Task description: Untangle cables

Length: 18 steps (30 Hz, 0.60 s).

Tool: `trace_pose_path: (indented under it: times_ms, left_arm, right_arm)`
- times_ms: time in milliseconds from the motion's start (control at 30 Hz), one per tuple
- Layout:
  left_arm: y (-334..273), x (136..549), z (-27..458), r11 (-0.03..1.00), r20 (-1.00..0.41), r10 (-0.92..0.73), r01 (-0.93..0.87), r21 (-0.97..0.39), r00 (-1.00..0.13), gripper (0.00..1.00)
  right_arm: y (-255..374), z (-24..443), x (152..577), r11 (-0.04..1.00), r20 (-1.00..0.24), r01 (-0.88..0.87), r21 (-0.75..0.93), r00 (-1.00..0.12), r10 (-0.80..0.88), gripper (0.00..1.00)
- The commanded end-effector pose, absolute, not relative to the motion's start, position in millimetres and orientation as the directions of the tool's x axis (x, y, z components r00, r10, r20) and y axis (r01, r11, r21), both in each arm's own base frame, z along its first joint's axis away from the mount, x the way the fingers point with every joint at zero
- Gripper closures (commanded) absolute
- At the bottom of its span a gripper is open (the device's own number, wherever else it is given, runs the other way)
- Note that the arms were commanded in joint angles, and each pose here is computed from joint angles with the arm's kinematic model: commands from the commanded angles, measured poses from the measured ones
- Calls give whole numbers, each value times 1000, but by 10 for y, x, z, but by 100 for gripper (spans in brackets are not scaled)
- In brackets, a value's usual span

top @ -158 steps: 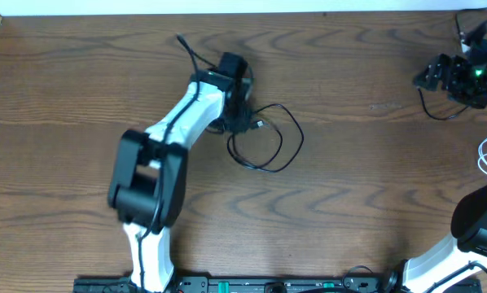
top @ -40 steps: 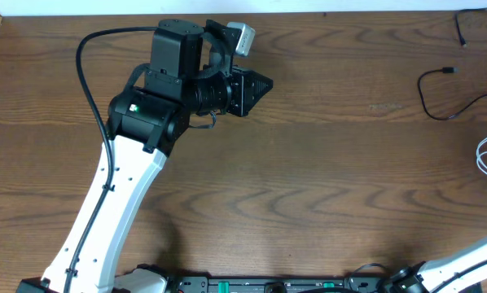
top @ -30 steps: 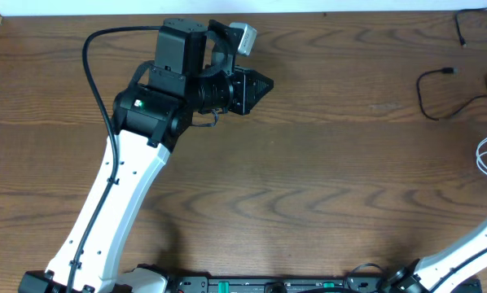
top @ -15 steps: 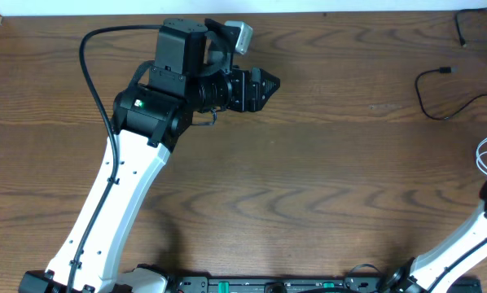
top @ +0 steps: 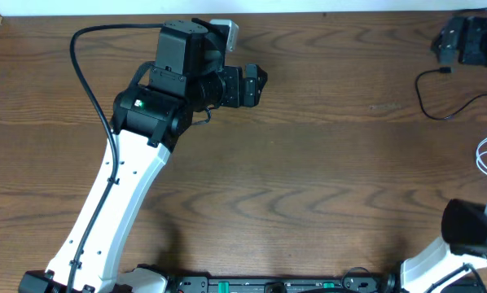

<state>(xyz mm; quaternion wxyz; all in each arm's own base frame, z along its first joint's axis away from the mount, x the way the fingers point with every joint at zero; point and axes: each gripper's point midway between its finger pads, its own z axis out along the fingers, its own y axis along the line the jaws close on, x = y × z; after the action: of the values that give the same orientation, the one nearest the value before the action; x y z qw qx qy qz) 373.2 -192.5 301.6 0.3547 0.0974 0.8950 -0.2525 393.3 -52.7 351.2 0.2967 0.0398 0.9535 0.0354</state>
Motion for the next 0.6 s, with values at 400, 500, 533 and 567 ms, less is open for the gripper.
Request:
trace_pose_path:
  times_ms: [400,500,533,567]
  left_arm:
    - [-1893,3760,2966,865,-681,-1,340,-368,-733,6]
    - [-1892,3760,2966,865,-681,-1,340,-368,-733,6]
    - [-1893,3760,2966,865,-681,-1,340,-368,-733,6]
    - [-1892,3760,2966,865,-681,-1,340,-368,-733,5]
  right_arm:
    - [-243,4383,2793,1000,-720,19,3,-693,16,1]
    - [-229,4451,2706,1000,-739,19,0,-674,13,1]
    - [-227,4470,2681,1000,-744,19,-1,-668,12,1]
    - [-225,4481,2667,1000,-746,19,-1,-665,12,1]
